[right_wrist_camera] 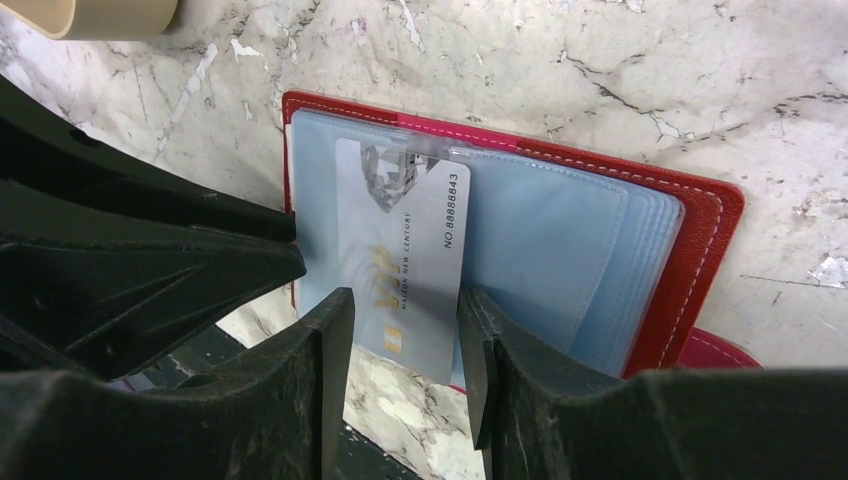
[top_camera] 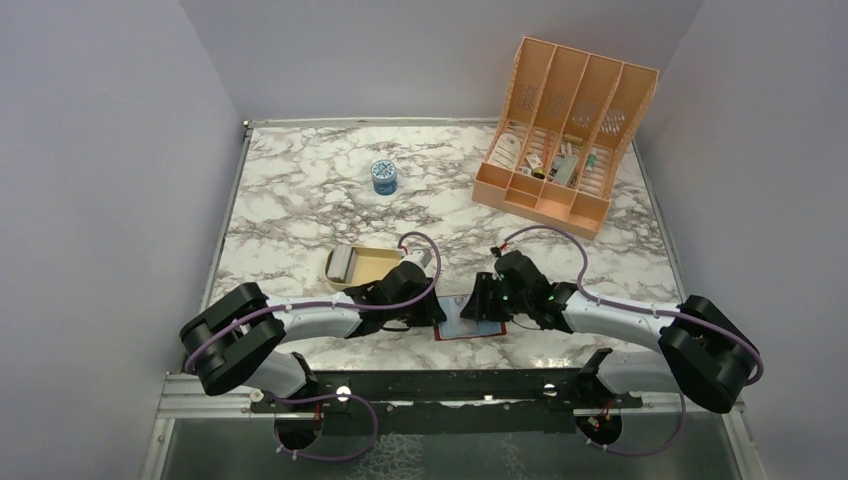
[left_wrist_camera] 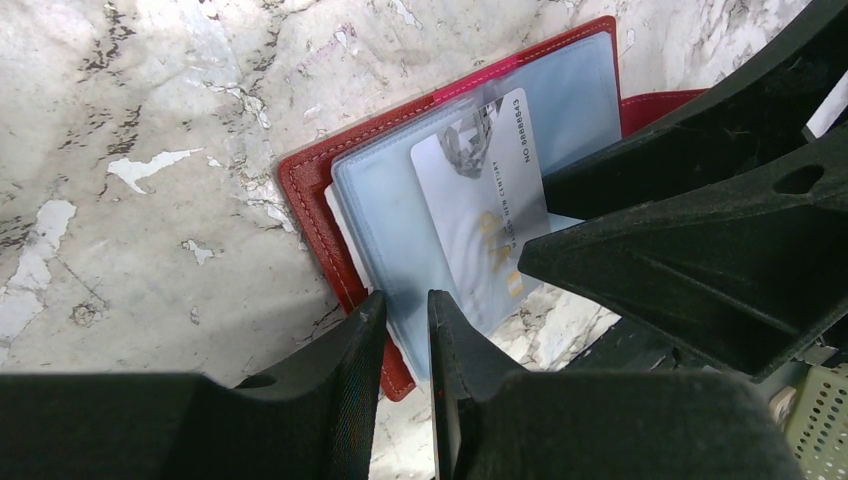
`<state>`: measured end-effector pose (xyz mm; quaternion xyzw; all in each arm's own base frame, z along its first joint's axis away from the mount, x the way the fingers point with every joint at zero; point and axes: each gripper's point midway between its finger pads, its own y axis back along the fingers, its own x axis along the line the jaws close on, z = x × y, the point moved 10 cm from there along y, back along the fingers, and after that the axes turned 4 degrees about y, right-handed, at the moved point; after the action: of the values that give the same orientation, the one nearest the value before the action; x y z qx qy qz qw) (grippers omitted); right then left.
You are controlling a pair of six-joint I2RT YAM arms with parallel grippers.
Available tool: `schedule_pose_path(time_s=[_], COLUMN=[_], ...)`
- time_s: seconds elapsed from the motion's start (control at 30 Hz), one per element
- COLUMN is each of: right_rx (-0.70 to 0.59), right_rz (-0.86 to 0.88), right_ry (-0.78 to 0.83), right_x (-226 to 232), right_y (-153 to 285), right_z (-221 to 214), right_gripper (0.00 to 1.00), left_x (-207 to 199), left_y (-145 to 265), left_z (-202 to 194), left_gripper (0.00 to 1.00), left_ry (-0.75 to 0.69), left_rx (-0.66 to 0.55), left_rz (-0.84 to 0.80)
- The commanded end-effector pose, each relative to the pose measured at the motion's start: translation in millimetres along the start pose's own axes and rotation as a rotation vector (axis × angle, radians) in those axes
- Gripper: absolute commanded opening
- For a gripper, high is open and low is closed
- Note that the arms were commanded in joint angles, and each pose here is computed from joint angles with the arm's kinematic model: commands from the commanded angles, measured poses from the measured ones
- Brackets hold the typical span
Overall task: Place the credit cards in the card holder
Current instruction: Insert the credit card into the card holder.
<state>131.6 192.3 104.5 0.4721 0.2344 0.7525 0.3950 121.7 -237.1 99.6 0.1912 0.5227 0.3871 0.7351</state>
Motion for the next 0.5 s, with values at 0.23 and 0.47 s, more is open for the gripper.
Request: schedule_pose_path(time_s=[0.23,0.47], right_rx=[0.024,0.014], right_rz=[-0.061,-0.017], right_ry=[0.011,0.025], right_x=[0.4,3.8], right_y=[8.0,5.4], right_z=[1.0,3.0], right_gripper=[0.34,0.23], left_x=[-1.4,-1.1], left_y=[-1.9,-2.5], left_z=[-1.6,-2.3], left_gripper=[0.25,0.25], left_ry=[-0.003,-0.006], left_rx=[0.009,0.015], left_rz=[-0.018,-0.017])
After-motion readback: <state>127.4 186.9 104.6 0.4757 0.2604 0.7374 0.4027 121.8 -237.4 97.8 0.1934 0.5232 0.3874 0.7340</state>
